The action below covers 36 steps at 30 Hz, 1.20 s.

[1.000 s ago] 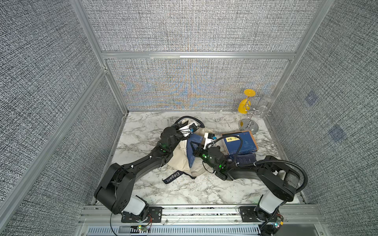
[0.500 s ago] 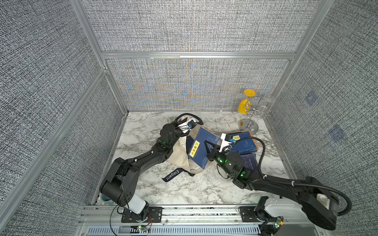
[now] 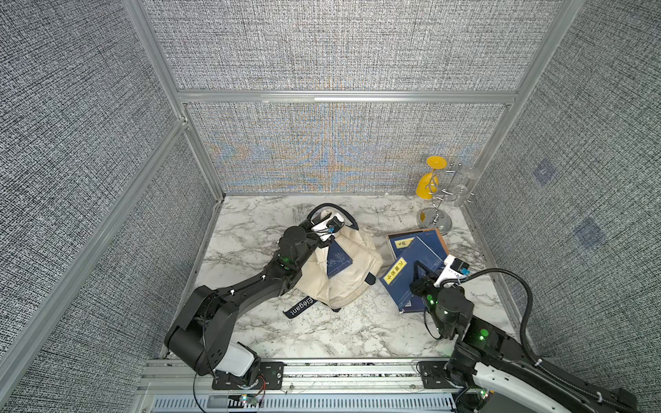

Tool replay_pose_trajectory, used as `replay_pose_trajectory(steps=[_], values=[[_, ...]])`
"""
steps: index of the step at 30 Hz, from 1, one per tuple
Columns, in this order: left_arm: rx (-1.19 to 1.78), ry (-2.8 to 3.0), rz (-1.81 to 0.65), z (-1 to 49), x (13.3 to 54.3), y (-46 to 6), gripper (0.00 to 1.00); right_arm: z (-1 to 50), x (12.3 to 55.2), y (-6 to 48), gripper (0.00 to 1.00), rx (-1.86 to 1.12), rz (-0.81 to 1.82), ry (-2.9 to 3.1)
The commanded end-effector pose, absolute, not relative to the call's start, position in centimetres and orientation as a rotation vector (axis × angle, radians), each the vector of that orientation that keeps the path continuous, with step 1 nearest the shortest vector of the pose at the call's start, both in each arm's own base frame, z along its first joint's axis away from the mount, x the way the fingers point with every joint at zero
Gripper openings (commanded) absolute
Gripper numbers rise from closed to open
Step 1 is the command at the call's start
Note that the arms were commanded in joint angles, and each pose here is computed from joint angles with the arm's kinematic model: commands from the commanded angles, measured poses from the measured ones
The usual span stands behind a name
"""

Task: Take out the books from the canvas bag
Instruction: Place the book on the book.

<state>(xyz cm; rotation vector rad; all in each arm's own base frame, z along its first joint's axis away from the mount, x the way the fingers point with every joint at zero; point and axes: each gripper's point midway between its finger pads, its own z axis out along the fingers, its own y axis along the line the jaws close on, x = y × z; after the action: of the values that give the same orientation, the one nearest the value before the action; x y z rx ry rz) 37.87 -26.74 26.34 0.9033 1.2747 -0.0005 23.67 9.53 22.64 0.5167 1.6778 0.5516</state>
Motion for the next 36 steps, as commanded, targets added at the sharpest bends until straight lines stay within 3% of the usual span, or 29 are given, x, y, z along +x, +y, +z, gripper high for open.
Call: replay_pose_trajectory(steps=[1, 18, 25, 36], values=[[0.820, 1.313, -0.020, 26.2, 37.4, -26.5, 0.00, 20.3, 22.7, 6.1, 0.00, 0.640, 0.419, 1.682], [0.535, 1.658, -0.165, 26.2, 34.5, -23.7, 0.00, 12.5, 20.8, 2.1, 0.00, 1.006, 0.284, 1.722], [0.536, 1.636, -0.138, 26.0, 33.6, -23.3, 0.00, 9.9, 20.7, 1.5, 0.05, 1.123, 0.271, 1.718], [0.581, 1.590, -0.197, 27.9, 31.8, -24.2, 0.00, 6.5, 21.7, 1.7, 0.05, 1.256, 0.277, 1.745]])
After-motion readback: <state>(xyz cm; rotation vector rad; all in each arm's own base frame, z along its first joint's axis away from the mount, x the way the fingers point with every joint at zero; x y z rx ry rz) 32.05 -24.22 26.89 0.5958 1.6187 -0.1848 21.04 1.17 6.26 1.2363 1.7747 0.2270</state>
